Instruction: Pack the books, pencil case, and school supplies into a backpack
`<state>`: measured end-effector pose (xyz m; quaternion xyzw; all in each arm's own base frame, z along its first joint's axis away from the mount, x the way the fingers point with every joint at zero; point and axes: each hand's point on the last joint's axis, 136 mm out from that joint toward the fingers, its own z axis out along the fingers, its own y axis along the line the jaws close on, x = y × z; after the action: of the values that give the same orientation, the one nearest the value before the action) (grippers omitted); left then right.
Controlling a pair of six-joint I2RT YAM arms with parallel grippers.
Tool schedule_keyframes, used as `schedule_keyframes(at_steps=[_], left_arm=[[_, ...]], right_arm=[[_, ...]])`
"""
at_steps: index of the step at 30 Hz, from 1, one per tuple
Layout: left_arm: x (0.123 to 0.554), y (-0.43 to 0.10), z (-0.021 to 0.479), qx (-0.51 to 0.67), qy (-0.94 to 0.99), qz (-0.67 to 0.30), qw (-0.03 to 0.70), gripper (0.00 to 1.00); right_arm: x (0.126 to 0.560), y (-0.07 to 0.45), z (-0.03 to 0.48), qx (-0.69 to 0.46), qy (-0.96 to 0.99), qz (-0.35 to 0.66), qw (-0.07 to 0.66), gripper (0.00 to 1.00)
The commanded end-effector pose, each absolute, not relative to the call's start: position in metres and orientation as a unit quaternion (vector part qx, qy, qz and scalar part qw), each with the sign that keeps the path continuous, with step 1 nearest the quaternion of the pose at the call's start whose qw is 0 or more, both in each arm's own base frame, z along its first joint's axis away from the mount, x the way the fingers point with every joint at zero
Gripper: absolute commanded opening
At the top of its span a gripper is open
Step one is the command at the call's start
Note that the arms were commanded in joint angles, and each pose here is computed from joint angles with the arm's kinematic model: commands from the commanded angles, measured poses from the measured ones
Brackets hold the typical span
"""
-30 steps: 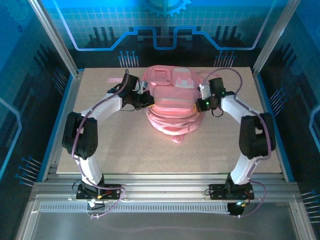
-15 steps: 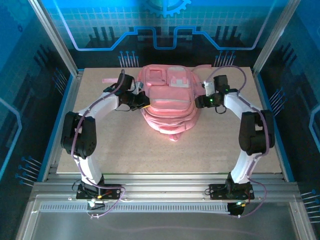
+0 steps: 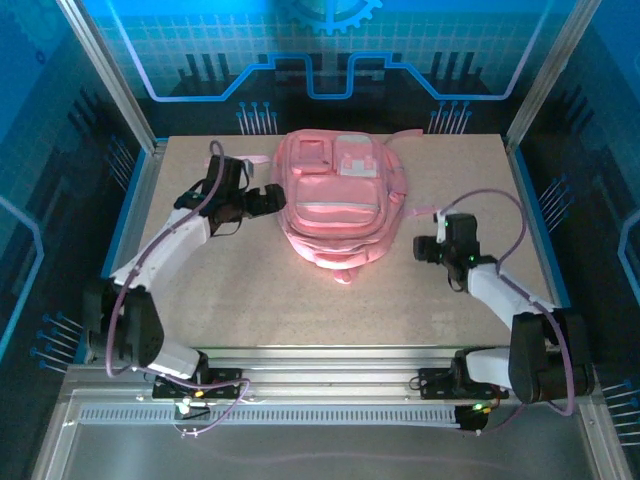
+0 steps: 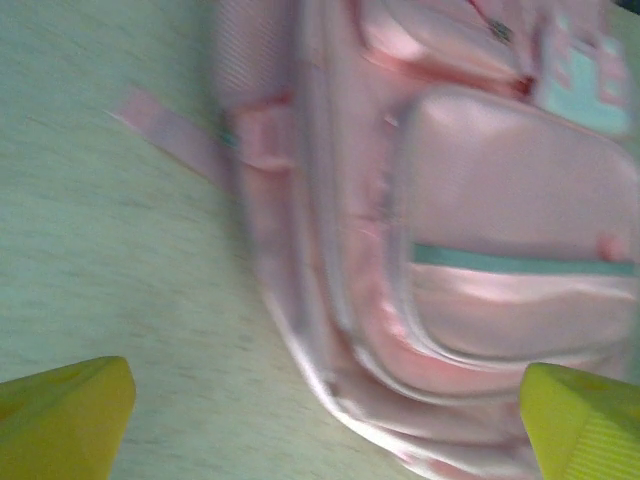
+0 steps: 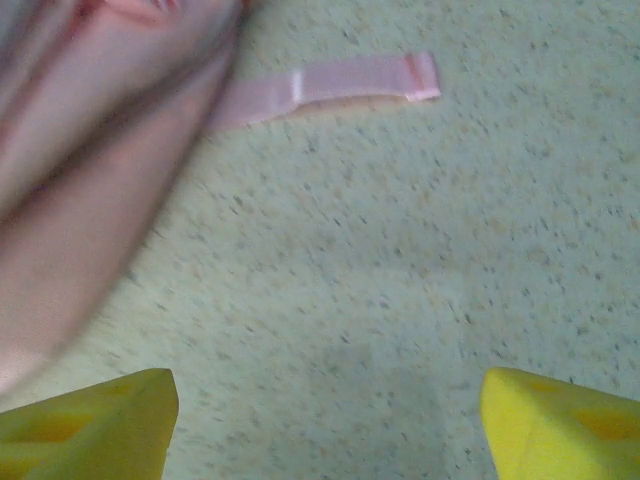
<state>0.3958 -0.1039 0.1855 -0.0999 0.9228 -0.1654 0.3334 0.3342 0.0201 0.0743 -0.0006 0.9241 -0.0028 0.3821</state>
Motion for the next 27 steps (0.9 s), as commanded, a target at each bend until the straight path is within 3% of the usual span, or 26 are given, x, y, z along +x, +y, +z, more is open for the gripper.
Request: schedule_keyframes(at_steps=[1, 8, 12, 19, 27], left_arm=[[0.387, -0.040, 0.173, -0.119, 0.916, 0.000, 0.383, 0.99], [0.378, -0.003, 0.146, -0.105, 0.885, 0.105, 0.442, 0.99], [0.380, -0.002, 0.128, -0.088, 0.869, 0.109, 0.475, 0.99], [0.390, -0.001, 0.118, -0.067, 0.818, 0.103, 0.562, 0.99], [0.383, 0.021, 0.104, -0.094, 0.780, 0.000, 0.618, 0.99]], right_arm=[[0.358, 0.012, 0.113, 0.001, 0.855, -0.049, 0.516, 0.80], [0.370, 0.014, 0.135, -0.015, 0.804, -0.049, 0.593, 0.80], [0.382, 0.018, 0.126, -0.032, 0.815, -0.021, 0.578, 1.00], [0.397, 0.023, 0.096, -0.046, 0.827, 0.001, 0.560, 1.00], [0.397, 0.023, 0.094, -0.048, 0.831, -0.004, 0.554, 1.00]])
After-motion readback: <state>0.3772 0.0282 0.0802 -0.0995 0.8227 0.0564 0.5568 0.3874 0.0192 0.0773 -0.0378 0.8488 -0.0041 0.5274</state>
